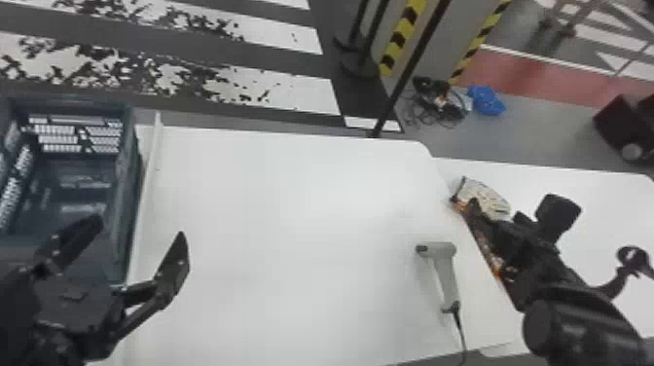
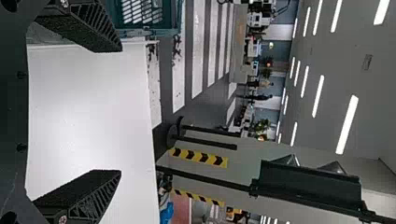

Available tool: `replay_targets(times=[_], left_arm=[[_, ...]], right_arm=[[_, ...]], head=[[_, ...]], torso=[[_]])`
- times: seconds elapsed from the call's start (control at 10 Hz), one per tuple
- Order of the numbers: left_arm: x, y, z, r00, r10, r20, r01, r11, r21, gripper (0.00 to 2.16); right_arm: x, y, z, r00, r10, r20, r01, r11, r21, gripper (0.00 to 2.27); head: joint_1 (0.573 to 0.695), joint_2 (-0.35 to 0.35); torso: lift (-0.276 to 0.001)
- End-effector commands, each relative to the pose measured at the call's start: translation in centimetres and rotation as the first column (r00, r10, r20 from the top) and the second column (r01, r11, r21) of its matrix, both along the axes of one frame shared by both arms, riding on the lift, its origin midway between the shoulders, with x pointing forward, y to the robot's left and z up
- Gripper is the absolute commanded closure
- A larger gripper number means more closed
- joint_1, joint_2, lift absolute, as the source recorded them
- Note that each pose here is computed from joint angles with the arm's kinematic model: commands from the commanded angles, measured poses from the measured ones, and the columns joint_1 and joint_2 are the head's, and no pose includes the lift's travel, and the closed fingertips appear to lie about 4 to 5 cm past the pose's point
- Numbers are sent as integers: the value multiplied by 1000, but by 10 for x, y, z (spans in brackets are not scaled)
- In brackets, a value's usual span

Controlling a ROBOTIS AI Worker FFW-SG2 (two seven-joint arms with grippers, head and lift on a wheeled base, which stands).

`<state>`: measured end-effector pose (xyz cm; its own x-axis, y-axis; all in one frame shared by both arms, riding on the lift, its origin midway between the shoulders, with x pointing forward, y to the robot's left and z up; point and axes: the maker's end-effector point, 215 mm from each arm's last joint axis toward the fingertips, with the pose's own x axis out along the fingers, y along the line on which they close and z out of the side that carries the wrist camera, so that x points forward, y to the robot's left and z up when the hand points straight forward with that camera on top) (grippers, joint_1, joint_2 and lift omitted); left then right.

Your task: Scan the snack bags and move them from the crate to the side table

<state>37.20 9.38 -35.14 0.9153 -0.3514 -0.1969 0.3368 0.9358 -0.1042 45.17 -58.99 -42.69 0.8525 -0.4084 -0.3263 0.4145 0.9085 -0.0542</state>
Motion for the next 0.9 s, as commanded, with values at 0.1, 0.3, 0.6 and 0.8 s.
replay_targets(times=[0.1,0.3,0.6,0.8], left_arm=[[5,13,0,999,36,8,-37,999,26,60],[8,46,-5,995,97,8,-97,994,59,60],[-7,85,-14,986,168,-11,-167,983,70,60],[-31,76,-8,988,154,-3,-154,987,39,60]], right_arm=[[1,122,22,987,148,71,-153,984,88,87],[-18,203,31,963,254,90,-264,956,130,87],[-62,268,32,923,369,110,-383,907,177,87],[-91,273,31,918,377,126,-395,899,188,87]], head=[[695,-350],[695,-350],[695,-259],[695,-219]], torso=[[-87],[-87],[-87],[-87]])
